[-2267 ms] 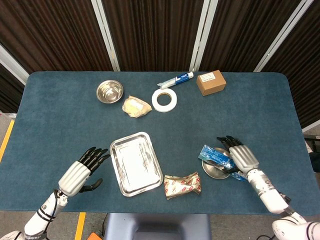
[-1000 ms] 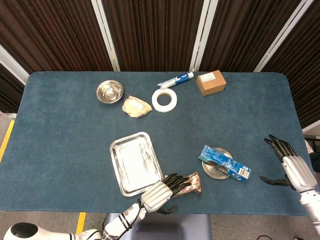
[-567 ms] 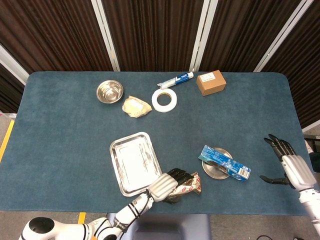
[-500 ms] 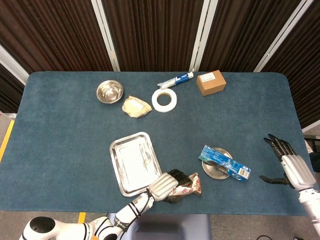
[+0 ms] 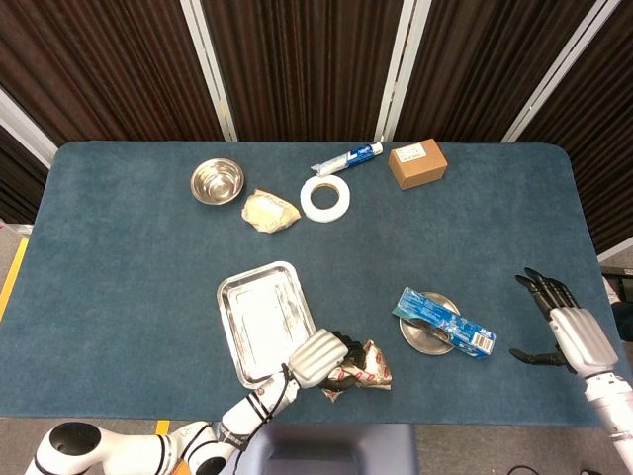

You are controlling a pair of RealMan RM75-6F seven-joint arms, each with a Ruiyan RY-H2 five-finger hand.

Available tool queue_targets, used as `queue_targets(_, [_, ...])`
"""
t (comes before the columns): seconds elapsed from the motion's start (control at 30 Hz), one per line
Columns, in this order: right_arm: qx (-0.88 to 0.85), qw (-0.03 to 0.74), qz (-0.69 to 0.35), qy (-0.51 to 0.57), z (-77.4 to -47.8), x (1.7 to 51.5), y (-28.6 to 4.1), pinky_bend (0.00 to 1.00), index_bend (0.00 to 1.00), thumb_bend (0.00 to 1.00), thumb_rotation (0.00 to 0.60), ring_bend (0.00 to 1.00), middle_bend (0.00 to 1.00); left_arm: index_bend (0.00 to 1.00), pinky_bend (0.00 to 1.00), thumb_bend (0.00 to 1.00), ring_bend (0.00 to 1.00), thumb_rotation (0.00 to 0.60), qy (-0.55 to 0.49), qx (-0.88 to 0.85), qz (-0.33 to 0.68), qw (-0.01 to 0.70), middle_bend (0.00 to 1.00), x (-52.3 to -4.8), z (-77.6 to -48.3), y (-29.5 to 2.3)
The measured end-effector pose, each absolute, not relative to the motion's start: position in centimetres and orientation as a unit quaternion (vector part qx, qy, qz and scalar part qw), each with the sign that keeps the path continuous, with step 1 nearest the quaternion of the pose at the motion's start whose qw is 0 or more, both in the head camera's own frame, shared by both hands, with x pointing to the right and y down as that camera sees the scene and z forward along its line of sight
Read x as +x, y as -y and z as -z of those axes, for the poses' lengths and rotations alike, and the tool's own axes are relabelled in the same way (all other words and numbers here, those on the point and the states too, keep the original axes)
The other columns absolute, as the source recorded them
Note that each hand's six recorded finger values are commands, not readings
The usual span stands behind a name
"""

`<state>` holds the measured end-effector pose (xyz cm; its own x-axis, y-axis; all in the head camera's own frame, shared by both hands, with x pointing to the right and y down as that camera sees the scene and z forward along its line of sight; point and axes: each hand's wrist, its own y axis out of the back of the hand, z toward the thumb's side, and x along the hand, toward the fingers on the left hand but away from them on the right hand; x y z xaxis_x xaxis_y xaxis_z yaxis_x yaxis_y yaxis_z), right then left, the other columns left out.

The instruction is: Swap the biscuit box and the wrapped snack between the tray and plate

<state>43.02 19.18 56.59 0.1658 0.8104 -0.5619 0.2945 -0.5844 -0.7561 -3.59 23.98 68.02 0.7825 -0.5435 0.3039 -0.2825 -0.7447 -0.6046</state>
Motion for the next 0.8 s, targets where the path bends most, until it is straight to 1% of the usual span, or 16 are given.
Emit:
queue_targets(0.07, [-0.723,0.248,-0.520,0.381,-56.6,42.9,-19.3,0.06,0.00,0.19,0.600,0.00,0.00,0.69,0.54,0.41,0.53,0.600,-0.235,-0.894,0.240,0.296,0.71,-4.7,-67.3,-22.8])
queue_targets(0.17, [-0.723,0.250,-0.519,0.381,-56.4,42.9,-19.4,0.06,0.00,0.19,0.600,0.00,0.00,0.69,0.54,0.41,0.53,0.600,-0.245,-0.872,0.261,0.335,0.71,-7.6,-67.0,-20.5])
queue_targets(0.23, [-0.723,0.252,-0.518,0.382,-56.3,42.8,-19.4,0.06,0.00,0.19,0.600,0.00,0.00,0.69,0.54,0.41,0.53,0.600,-0.251,-0.857,0.281,0.352,0.71,-9.8,-67.2,-19.1])
queue_targets(0.3, [-0.722,0.255,-0.518,0.381,-56.2,42.7,-19.5,0.06,0.00,0.19,0.600,0.00,0.00,0.67,0.53,0.41,0.52,0.600,-0.261,-0.840,0.315,0.357,0.70,-13.0,-68.1,-17.8])
queue_targets(0.33, [-0.721,0.257,-0.519,0.381,-56.2,42.7,-19.6,0.06,0.00,0.19,0.600,0.00,0.00,0.64,0.51,0.41,0.50,0.600,-0.265,-0.833,0.330,0.356,0.68,-14.3,-68.5,-17.5])
queue_targets(0.37, [-0.720,0.258,-0.519,0.380,-56.2,42.6,-19.6,0.06,0.00,0.19,0.600,0.00,0.00,0.60,0.47,0.41,0.47,0.600,-0.270,-0.826,0.348,0.353,0.64,-16.0,-69.2,-17.2])
queue_targets(0.4, [-0.720,0.260,-0.520,0.379,-56.3,42.5,-19.7,0.06,0.00,0.19,0.600,0.00,0.00,0.54,0.42,0.41,0.42,0.600,-0.270,-0.821,0.360,0.350,0.57,-17.1,-69.6,-17.1])
queue_targets(0.43, [-0.719,0.262,-0.521,0.378,-56.3,42.4,-19.8,0.06,0.00,0.19,0.600,0.00,0.00,0.42,0.34,0.41,0.33,0.600,-0.269,-0.818,0.371,0.348,0.44,-18.2,-70.1,-17.2])
queue_targets(0.47, [-0.719,0.263,-0.521,0.377,-56.4,42.3,-19.8,0.06,0.00,0.19,0.600,0.00,0.00,0.34,0.28,0.41,0.26,0.600,-0.265,-0.815,0.382,0.345,0.34,-19.2,-70.5,-17.4])
queue_targets(0.5, [-0.719,0.264,-0.522,0.375,-56.4,42.2,-19.9,0.06,0.00,0.19,0.600,0.00,0.00,0.20,0.19,0.41,0.14,0.600,-0.261,-0.815,0.389,0.343,0.17,-19.8,-70.7,-17.6])
queue_targets(0.53, [-0.719,0.265,-0.523,0.374,-56.5,42.1,-20.0,0.06,0.00,0.19,0.600,0.00,0.00,0.09,0.13,0.41,0.06,0.600,-0.257,-0.814,0.394,0.341,0.07,-20.2,-70.9,-17.7])
queue_targets(0.6, [-0.718,0.268,-0.526,0.369,-56.7,41.8,-20.1,0.06,0.00,0.19,0.600,0.00,0.00,0.01,0.07,0.39,0.00,0.600,-0.255,-0.814,0.398,0.339,0.00,-20.9,-70.8,-17.8])
queue_targets(0.73, [-0.718,0.273,-0.530,0.360,-57.1,41.3,-20.4,0.06,0.00,0.19,0.600,0.00,0.00,0.00,0.01,0.38,0.00,0.600,-0.274,-0.813,0.385,0.339,0.00,-21.0,-69.7,-17.6])
queue_targets(0.8, [-0.718,0.275,-0.531,0.356,-57.3,41.0,-20.5,0.06,0.00,0.19,0.600,0.00,0.00,0.00,0.00,0.38,0.00,0.600,-0.288,-0.813,0.373,0.343,0.00,-20.9,-68.7,-17.4])
